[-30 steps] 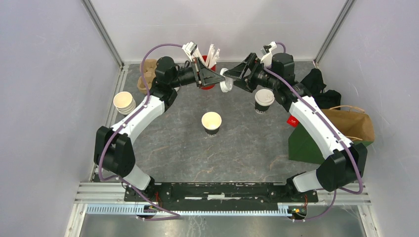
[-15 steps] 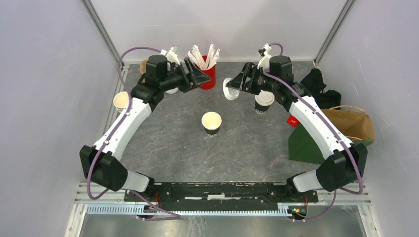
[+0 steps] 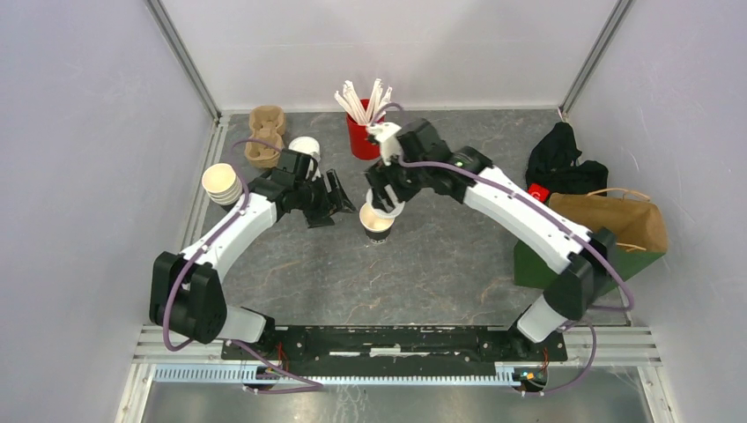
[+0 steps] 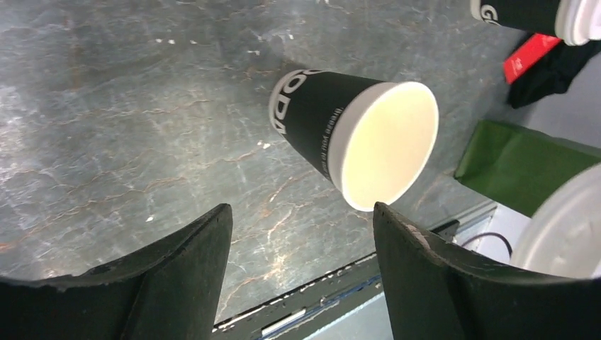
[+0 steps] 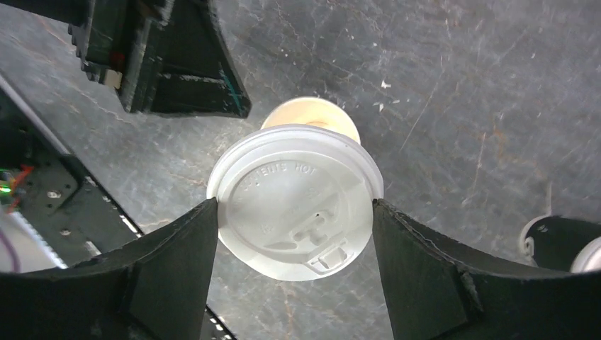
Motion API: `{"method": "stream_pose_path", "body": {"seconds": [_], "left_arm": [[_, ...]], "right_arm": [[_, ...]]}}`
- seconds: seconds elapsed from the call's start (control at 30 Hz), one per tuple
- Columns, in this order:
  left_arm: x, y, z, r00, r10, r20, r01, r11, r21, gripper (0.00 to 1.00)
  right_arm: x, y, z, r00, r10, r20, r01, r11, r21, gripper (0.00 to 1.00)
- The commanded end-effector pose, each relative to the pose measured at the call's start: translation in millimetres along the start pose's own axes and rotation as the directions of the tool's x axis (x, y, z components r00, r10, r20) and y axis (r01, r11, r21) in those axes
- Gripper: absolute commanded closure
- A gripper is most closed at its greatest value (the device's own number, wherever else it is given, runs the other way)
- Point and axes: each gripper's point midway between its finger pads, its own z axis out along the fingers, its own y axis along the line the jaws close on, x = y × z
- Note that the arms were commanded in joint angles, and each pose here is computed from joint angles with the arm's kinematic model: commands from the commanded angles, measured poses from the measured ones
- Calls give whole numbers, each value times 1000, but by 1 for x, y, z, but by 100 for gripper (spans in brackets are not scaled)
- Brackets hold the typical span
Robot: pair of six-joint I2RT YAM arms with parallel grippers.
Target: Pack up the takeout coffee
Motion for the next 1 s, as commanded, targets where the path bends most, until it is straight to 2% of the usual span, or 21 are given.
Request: {"method": "stream_pose_path", "body": {"seconds": [0.0, 0.1, 0.27, 0.5, 0.77, 0.97], "left_arm": [[-13, 17, -3, 995, -11, 95, 20, 995, -95, 22], [-13, 47, -11, 986, -48, 158, 84, 970, -230, 19], [-20, 58, -43, 948, -38, 315, 124, 958, -258, 14], [-31, 66, -86, 887, 19, 461, 135, 944, -300, 10], [-38, 61, -101, 848, 41, 528, 121, 956, -269, 10], [-38, 61, -101, 845, 38, 534, 123, 957, -264, 10]], "right_arm": [[-11, -4, 9, 972, -203, -116, 219, 963, 155, 20], [-13, 10, 22, 952, -251, -174, 280, 945, 167, 19], [-17, 21, 40, 936, -257, -240, 306, 931, 197, 19], [11, 15, 58, 913, -233, -334, 318, 921, 226, 18], [28, 15, 75, 897, -228, -379, 320, 926, 201, 18], [38, 15, 86, 886, -234, -401, 328, 927, 182, 18]]}}
